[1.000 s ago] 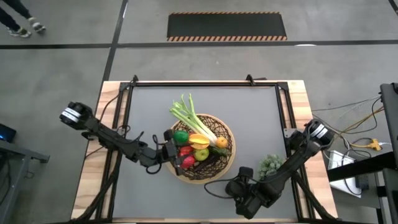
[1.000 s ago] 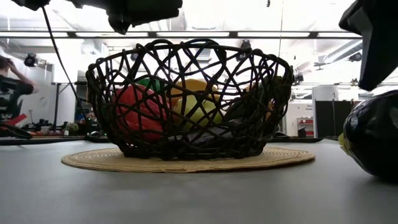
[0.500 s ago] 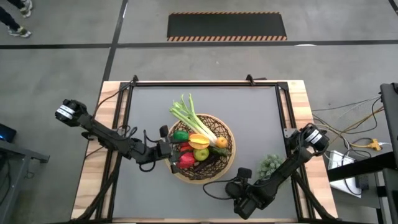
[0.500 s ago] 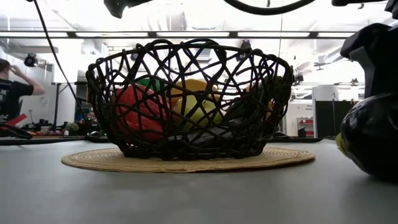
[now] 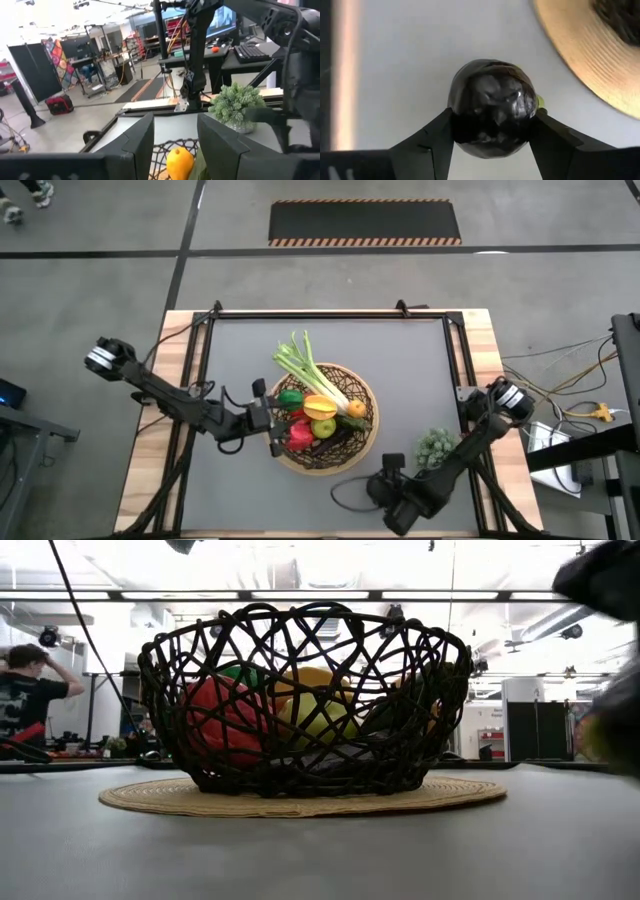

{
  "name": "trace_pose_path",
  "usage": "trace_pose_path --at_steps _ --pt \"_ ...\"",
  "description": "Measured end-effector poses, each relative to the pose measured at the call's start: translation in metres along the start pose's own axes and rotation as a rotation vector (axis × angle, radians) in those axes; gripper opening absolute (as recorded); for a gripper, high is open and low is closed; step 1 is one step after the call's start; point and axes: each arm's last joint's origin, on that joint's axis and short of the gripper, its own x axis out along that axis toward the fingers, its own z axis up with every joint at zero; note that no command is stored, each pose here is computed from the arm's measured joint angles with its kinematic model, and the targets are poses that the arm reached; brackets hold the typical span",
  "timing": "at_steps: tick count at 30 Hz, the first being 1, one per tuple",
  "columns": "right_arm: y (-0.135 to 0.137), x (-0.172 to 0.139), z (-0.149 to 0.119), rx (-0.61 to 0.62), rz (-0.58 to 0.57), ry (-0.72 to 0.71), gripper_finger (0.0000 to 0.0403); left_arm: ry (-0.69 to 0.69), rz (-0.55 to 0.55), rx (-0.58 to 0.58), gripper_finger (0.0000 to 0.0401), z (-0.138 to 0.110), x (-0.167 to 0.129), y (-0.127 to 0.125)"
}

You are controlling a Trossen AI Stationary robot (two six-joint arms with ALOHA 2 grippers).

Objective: Build produce basket
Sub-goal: Put the mangosteen into the wire basket

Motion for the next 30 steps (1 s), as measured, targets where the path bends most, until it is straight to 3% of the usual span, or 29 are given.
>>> trace_pose_path --at_steps 3,7,12,18,22,26,30 --pt "0.009 -0.016 -0.002 -0.140 0.025 -0.042 0.0208 -0.018 -0.007 0.001 0.0132 0.006 -0.004 0.002" --pt "0.012 -0.041 0.005 -0.328 -0.085 -0.210 0.0206 -0.046 -0.094 -0.003 0.0132 0.008 -0.006 0.002" --pt "0.013 -0.066 0.017 -0.588 -0.371 -0.388 0.0203 -0.081 -0.223 -0.014 0.0132 0.010 -0.007 -0.001" --pt "0.005 -0.074 0.034 -0.906 -0.817 -0.393 0.0204 -0.143 -0.247 -0.064 0.0132 0.014 -0.006 -0.003" --pt "-0.008 -0.074 0.052 -0.948 -1.048 -0.324 0.0204 -0.181 -0.271 -0.082 0.0133 0.016 -0.005 -0.003" --pt "-0.024 -0.068 0.066 -0.997 -1.088 -0.240 0.0205 -0.193 -0.295 -0.077 0.0150 0.018 -0.003 -0.002" --pt "-0.039 -0.063 0.076 -1.009 -1.112 -0.176 0.0205 -0.220 -0.273 -0.105 0.0201 0.023 0.002 0.003"
